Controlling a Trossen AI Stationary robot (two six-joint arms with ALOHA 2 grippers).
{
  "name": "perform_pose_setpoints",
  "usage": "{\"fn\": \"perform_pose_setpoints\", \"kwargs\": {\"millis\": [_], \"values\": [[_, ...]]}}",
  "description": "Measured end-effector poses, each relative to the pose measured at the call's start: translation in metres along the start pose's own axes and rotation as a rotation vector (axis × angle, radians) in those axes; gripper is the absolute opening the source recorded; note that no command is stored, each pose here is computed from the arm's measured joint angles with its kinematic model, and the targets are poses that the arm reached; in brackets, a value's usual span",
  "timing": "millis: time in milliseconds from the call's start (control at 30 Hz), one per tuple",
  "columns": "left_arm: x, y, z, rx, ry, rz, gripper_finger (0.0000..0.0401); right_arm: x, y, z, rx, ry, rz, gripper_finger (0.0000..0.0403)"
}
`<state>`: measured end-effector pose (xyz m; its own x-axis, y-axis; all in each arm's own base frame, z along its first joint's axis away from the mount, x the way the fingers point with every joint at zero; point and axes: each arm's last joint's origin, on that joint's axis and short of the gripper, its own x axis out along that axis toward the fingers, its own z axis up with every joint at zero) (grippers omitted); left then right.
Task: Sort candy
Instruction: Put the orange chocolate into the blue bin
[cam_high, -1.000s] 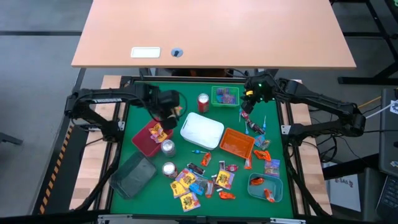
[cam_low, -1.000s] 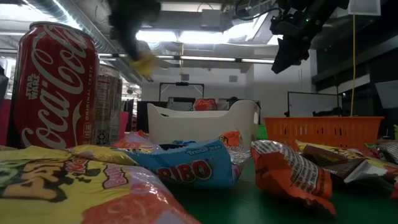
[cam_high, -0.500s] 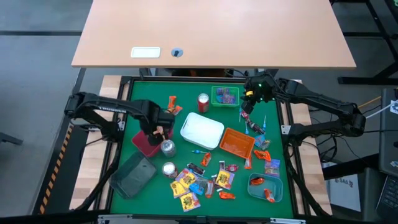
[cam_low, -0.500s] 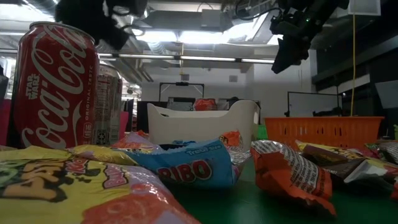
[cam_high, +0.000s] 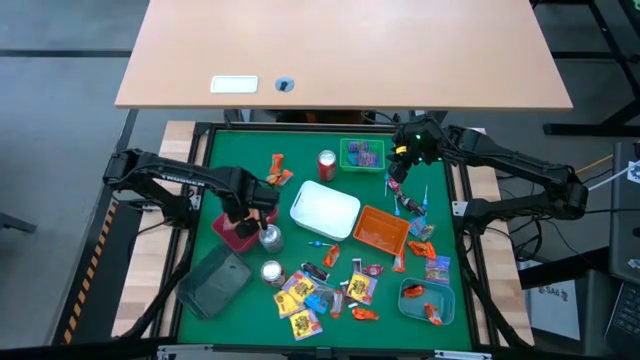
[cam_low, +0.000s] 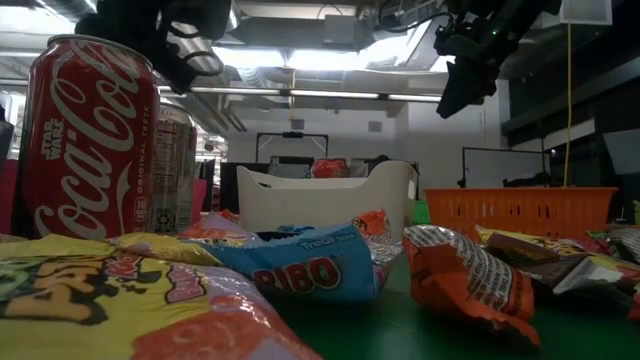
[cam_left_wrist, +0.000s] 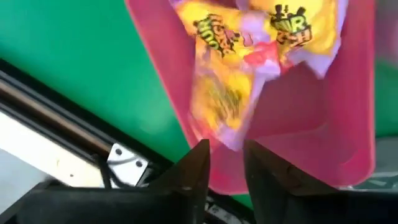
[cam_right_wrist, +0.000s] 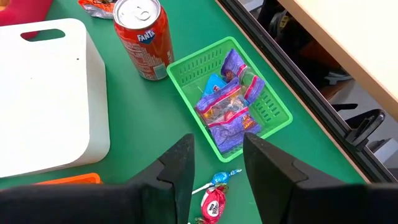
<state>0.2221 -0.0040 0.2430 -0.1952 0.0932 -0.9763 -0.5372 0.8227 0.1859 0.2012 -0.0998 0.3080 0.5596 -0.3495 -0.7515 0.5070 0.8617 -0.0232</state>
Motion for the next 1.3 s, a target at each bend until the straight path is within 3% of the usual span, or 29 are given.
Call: {"fn": "perform_pose_setpoints", "kwargs": {"millis": [200,433,700,900,1033,1300], "values": [[0.0,-0.005,0.008,-0.008,-0.084,-0.055,0.0123,0.0,0.0,0.0,0.0,0.0,0.0,0.0136],[-0.003,-0.004,0.031,0.0,-0.255,-0.132,0.0127,0.0,0.0,0.0,0.0,0.0,0.0,0.0136],[-0.007,0.015,0.062,-0.007,-0.435,-0.189,0.0127,0.0,0.0,0.0,0.0,0.0,0.0,0.0136],[-0.011,0.036,0.083,-0.071,-0.588,-0.144,0.0128,0.0,0.0,0.0,0.0,0.0,0.0,0.0136],[-0.005,0.047,0.095,-0.103,-0.602,-0.117,0.0128,0.0,0.0,0.0,0.0,0.0,0.0,0.0136],[0.03,0.05,0.121,-0.077,-0.492,-0.063,0.0128,0.0,0.0,0.0,0.001,0.001,-0.001,0.0136]]}}
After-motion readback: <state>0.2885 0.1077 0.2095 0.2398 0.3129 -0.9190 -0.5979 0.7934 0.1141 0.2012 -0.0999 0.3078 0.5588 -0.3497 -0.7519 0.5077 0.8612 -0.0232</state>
